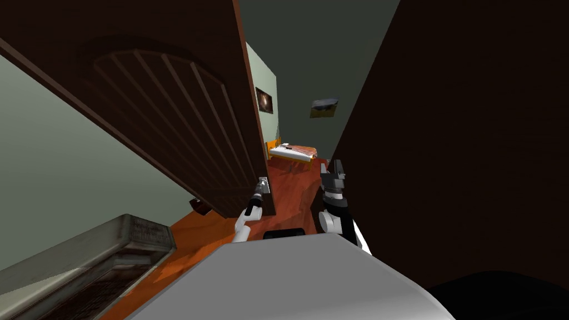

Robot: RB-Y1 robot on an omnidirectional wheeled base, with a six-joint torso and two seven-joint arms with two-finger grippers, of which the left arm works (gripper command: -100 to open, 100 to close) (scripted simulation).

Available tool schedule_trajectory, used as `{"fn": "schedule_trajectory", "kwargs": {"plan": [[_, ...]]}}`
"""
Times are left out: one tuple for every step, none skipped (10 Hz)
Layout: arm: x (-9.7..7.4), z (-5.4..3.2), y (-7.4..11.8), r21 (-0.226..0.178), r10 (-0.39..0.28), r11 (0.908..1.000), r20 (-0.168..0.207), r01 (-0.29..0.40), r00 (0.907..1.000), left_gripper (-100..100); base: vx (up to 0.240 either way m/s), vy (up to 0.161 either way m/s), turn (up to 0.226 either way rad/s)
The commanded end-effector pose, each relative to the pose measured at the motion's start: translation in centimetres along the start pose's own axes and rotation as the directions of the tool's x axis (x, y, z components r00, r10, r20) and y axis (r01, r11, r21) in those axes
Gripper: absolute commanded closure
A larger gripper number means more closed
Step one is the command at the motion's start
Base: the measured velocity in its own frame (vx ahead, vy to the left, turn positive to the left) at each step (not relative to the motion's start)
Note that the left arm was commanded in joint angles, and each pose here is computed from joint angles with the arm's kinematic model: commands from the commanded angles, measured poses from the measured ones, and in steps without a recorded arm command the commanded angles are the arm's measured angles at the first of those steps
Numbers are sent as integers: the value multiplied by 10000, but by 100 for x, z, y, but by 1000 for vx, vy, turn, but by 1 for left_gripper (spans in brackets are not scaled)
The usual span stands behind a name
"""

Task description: Push the door open

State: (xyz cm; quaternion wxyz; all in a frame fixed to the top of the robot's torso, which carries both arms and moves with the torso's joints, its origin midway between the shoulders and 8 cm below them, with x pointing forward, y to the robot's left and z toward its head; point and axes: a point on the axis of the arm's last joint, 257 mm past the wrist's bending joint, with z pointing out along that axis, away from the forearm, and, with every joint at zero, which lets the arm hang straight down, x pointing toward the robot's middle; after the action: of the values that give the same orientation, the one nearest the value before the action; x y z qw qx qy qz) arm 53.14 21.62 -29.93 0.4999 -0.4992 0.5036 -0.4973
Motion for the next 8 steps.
{"fn": "schedule_trajectory", "kwargs": {"plan": [[0,0,0,0,0,10000,0,0,10000,100,65,-37,25],[-57,-4,-19,46,222,9997,-34,-221,9997,100,143,8,177],[-70,-11,-18,47,317,9995,-65,-317,9995,100,203,-7,176],[-82,-19,-16,47,422,9991,-103,-421,9991,100,189,-18,119],[-89,-25,-15,47,491,9988,-130,-491,9987,100,190,-8,151],[-91,-33,-14,46,560,9984,-164,-559,9983,100,216,36,230],[-94,-44,-11,46,662,9978,-214,-661,9976,100,224,39,237],[-61,-69,2,28,737,9973,-288,-736,9969,-100,-8,31,81]]}}
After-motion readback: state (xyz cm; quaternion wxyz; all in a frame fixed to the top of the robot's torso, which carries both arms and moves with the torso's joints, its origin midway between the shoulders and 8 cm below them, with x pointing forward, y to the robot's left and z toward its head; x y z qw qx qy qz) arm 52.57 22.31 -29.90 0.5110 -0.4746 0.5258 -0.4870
